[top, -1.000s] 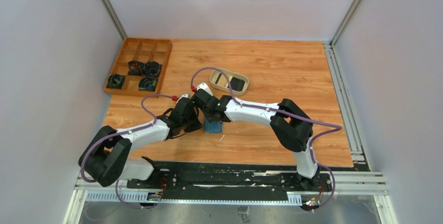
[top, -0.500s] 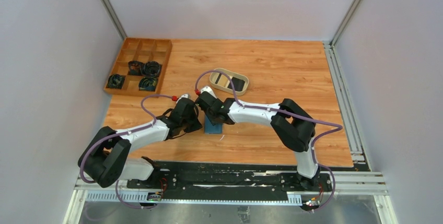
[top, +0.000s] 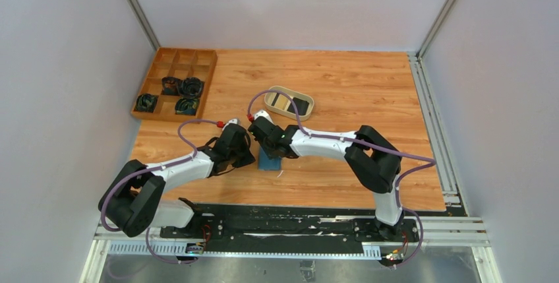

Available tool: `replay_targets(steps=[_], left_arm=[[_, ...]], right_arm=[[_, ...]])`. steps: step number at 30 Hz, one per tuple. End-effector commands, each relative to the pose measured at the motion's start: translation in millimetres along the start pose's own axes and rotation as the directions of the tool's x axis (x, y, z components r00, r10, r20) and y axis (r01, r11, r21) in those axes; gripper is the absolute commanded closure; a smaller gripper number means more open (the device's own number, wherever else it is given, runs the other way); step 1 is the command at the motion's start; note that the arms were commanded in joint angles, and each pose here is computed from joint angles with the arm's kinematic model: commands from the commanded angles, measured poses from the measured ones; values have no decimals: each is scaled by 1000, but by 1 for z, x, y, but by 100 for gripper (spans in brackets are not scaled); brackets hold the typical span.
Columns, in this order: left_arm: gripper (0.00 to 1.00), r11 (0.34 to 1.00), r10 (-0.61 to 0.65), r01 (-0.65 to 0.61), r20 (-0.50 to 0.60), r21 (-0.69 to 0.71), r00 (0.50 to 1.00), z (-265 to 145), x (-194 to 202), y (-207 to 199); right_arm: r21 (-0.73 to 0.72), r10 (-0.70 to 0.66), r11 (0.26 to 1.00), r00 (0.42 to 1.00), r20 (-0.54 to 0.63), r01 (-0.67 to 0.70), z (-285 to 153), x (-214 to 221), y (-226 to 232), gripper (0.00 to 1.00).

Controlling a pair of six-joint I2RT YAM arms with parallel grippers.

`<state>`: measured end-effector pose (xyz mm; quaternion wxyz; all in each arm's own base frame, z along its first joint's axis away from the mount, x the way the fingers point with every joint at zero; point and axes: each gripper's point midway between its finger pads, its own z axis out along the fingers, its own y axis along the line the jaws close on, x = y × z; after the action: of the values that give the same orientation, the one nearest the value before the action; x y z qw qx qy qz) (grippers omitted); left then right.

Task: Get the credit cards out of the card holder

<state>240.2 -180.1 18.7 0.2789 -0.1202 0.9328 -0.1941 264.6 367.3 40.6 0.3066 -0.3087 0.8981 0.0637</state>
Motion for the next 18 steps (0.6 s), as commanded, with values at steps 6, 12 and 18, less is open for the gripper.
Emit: replay_targets(steps=[6,12,18], left_arm=[[91,1000,15,-15,6,-6,1000,-2,-2,-1],[91,1000,18,-18,5,-7,1000,-2,-2,-1],[91,1000,20,-20,6,-8,1000,-2,-2,0]], right_arm=[[-19,-34,999,999,-14,33,-12,9,7,84],[-15,-16,1000,1000,5,16,-5,14,7,84],[-16,28,1000,998,60,-27,-2,14,6,84]])
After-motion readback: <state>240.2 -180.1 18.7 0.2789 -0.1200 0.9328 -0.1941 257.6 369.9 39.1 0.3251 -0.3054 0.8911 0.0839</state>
